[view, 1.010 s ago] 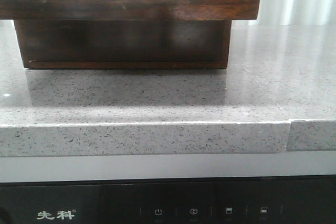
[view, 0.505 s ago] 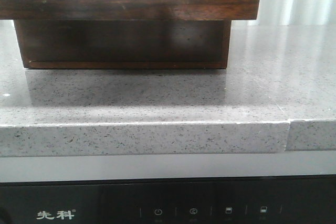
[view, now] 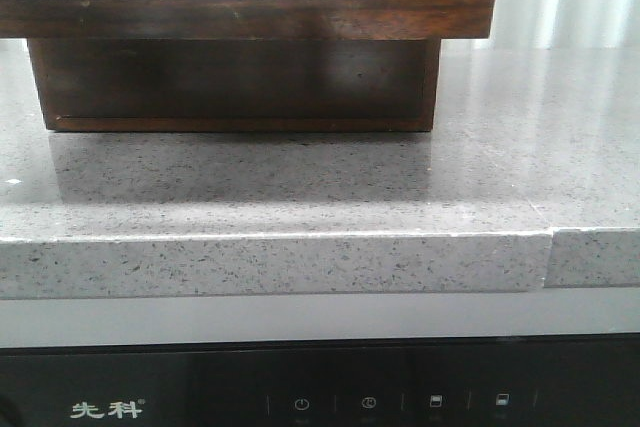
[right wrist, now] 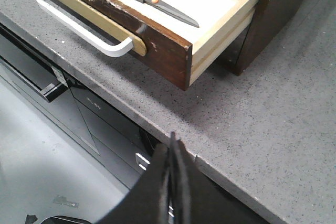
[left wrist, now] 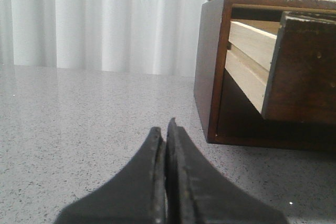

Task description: Put scissors in drawer with both arms

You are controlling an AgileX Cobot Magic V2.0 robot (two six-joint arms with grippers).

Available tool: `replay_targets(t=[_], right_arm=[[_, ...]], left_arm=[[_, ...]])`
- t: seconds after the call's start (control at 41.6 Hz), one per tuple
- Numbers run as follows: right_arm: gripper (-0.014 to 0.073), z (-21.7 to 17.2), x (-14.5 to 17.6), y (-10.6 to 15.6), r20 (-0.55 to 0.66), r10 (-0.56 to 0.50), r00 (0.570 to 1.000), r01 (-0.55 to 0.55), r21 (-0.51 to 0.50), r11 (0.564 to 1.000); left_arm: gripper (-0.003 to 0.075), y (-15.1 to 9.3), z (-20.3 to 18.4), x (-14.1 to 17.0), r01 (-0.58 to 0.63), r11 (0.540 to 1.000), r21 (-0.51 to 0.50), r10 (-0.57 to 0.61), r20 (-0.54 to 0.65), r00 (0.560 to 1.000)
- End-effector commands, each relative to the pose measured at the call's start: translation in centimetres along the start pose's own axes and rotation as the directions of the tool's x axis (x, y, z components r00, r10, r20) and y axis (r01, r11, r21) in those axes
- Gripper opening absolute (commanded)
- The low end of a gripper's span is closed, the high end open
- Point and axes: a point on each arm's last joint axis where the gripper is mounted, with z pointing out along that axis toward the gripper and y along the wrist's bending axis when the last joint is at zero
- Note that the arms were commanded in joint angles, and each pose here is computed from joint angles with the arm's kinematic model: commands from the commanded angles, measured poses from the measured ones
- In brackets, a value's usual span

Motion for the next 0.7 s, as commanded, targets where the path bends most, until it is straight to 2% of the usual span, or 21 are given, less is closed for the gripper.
replay_targets(t=[0.0, 0.674], right_arm=[[-0.0067, -0.46, -1.05, -0.04, 0.084, 0.001, 0.997, -0.002, 0.008, 1.0], [-0.0067, -0.46, -1.06, -0.04, 0.085, 0.001, 0.996, -0.002, 0.008, 1.0]], left_arm=[[-0.002, 0.02, -0.14, 0.0, 0.001, 1.0, 0.002, -0.001, 0.074, 0.997], [-0.002, -0.23, -0.15, 0.03, 0.006, 0.999, 0.047, -0.009, 0.069, 0.998]])
